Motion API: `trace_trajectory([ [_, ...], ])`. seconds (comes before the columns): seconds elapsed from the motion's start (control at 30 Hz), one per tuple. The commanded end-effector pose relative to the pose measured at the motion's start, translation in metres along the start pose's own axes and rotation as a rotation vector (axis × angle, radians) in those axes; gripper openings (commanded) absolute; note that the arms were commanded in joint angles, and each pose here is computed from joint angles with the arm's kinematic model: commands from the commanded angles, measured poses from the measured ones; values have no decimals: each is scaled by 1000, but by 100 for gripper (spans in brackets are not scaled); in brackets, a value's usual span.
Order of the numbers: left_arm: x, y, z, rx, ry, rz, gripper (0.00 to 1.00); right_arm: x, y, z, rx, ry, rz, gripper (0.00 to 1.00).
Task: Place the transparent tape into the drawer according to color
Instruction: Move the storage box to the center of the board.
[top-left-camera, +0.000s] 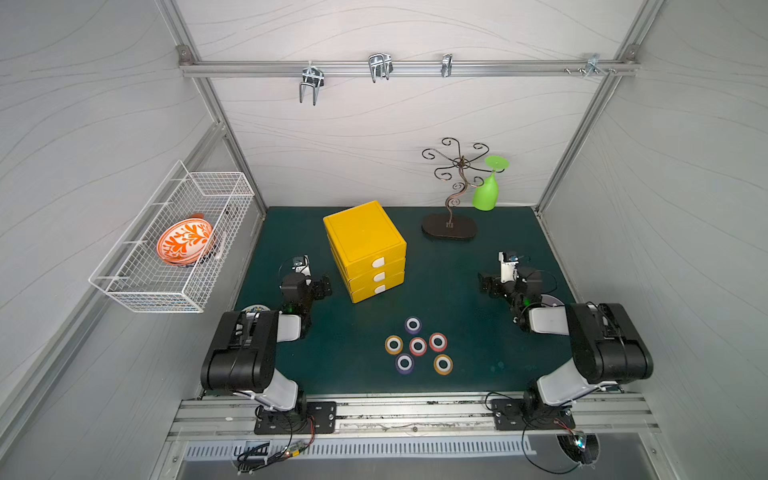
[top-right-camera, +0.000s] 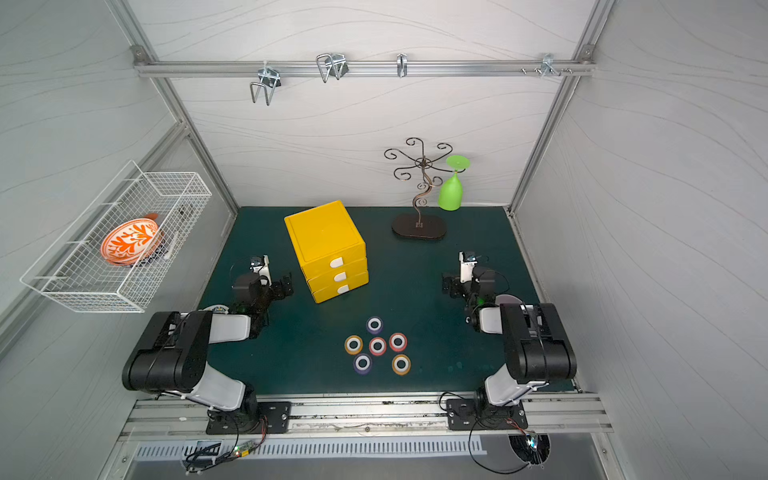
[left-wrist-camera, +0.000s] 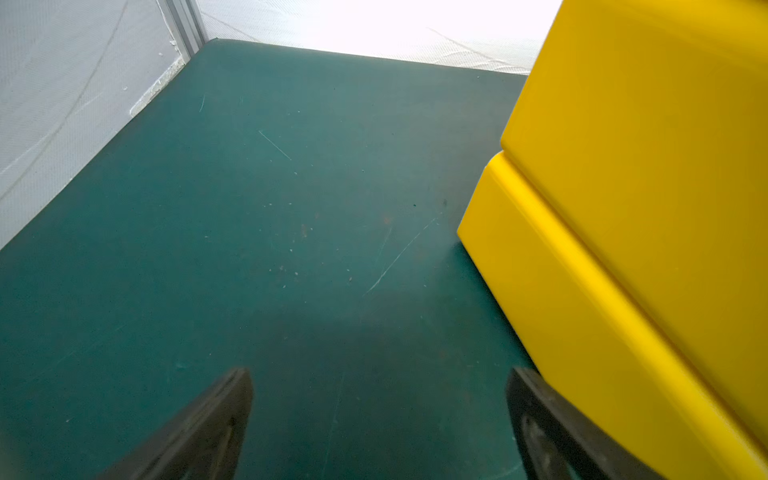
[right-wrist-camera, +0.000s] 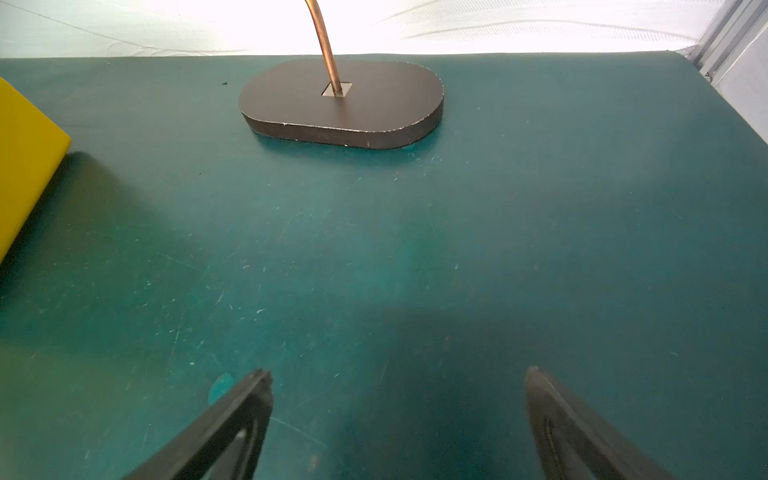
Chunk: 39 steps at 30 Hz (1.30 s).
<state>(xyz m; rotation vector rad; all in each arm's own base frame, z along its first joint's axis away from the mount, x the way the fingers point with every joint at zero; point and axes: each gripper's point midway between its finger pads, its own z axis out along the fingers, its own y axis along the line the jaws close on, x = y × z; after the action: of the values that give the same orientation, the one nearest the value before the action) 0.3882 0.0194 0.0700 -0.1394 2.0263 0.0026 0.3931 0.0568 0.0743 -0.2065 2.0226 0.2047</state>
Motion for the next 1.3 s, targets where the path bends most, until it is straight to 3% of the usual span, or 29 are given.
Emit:
trace_trajectory([
  [0.0,-23,-2,4,2,-66,5,100,-9,0,3,-3,-25,-4,99],
  [0.53,-25,-2,3,-1,-76,3,99,-19,3,3,9,-33,-26,99],
  [0.7,-42,5,-9,-49,-50,-4,98,-49,20,1,55,84,-116,99],
  [1.0,-94,14,-56,-130,-32,-63,99,-80,36,-35,32,76,46,99],
  [1.27,-124,-21,-84,67,0,-98,99,-96,70,-67,-110,77,152,99],
])
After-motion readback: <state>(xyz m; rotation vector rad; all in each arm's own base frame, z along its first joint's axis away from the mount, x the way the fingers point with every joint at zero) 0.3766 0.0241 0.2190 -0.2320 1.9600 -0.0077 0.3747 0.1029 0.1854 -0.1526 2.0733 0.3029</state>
